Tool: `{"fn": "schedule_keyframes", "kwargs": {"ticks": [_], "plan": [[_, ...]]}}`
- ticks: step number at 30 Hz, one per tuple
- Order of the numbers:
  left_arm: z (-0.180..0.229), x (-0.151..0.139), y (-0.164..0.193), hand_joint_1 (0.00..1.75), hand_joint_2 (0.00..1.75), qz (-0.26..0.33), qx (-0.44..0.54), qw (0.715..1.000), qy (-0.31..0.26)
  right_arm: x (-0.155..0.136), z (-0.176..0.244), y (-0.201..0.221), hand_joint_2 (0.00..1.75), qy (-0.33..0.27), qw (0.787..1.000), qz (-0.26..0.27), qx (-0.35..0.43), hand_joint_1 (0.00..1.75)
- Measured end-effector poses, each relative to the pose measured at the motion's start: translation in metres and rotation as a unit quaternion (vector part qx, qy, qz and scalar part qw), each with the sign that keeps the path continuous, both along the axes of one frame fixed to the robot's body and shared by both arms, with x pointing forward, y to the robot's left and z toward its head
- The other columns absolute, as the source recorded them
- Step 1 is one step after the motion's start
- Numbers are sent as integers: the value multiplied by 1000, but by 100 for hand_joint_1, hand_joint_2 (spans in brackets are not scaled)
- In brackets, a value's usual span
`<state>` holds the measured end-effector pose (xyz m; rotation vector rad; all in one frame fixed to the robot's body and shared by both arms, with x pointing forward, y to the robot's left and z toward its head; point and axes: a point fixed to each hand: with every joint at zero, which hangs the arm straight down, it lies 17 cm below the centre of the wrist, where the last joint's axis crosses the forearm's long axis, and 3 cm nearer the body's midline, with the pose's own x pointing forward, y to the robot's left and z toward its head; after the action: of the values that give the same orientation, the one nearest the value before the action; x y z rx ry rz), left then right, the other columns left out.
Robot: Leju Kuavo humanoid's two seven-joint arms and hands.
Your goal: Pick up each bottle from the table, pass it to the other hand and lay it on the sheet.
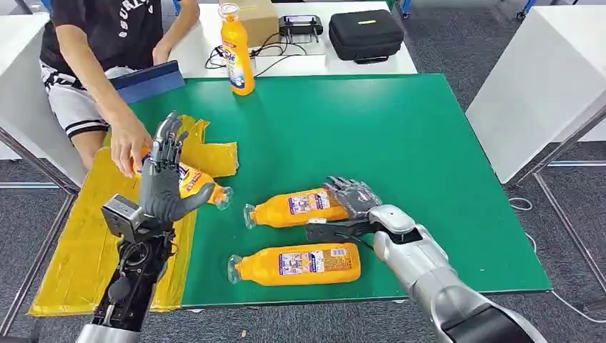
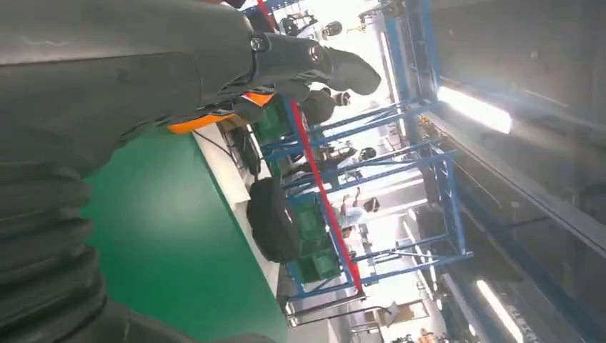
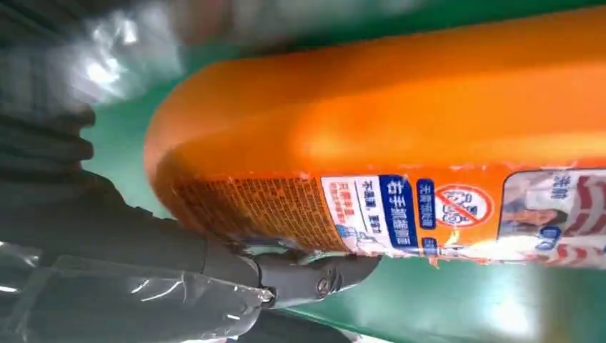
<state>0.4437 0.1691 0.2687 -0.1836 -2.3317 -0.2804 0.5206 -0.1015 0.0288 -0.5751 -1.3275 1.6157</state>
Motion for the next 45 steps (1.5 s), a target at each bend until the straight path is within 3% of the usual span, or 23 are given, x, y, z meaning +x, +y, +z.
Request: {"fn": "schedule_keyframes", "kwargs": {"ticks": [10, 16, 19, 22, 26, 30, 32, 38, 45], "plan": [[-2, 2, 2, 0, 175, 4, -7, 1000, 5, 3, -1, 3, 175, 12, 1000, 6, -2, 175], [-5, 3, 4, 0, 175, 18, 1, 1000, 5, 12, 22, 4, 175, -41, 996, -33, 69, 175], [-16, 2, 1, 0, 175, 30, 25, 999, 9, 23, 59, -3, 175, -93, 976, -86, 178, 175], [-22, 0, -4, 0, 175, 31, 38, 999, 13, 27, 75, -10, 175, -108, 963, -107, 223, 175], [-33, -1, -18, 0, 175, 35, 82, 996, 27, 21, 118, -33, 175, -165, 898, -157, 377, 175], [-33, -1, -39, 0, 175, 17, 91, 994, 51, 12, 140, -52, 175, -193, 846, -185, 461, 175], [-31, -1, -52, 0, 175, -1, 82, 994, 68, 6, 147, -52, 175, -200, 832, -182, 485, 175], [-16, -5, -85, 0, 175, -45, 70, 994, 72, -5, 163, -40, 175, -204, 808, -165, 528, 175], [3, -11, -112, 0, 175, -100, 38, 991, 75, -14, 172, -4, 175, -187, 805, -133, 547, 175]]}}
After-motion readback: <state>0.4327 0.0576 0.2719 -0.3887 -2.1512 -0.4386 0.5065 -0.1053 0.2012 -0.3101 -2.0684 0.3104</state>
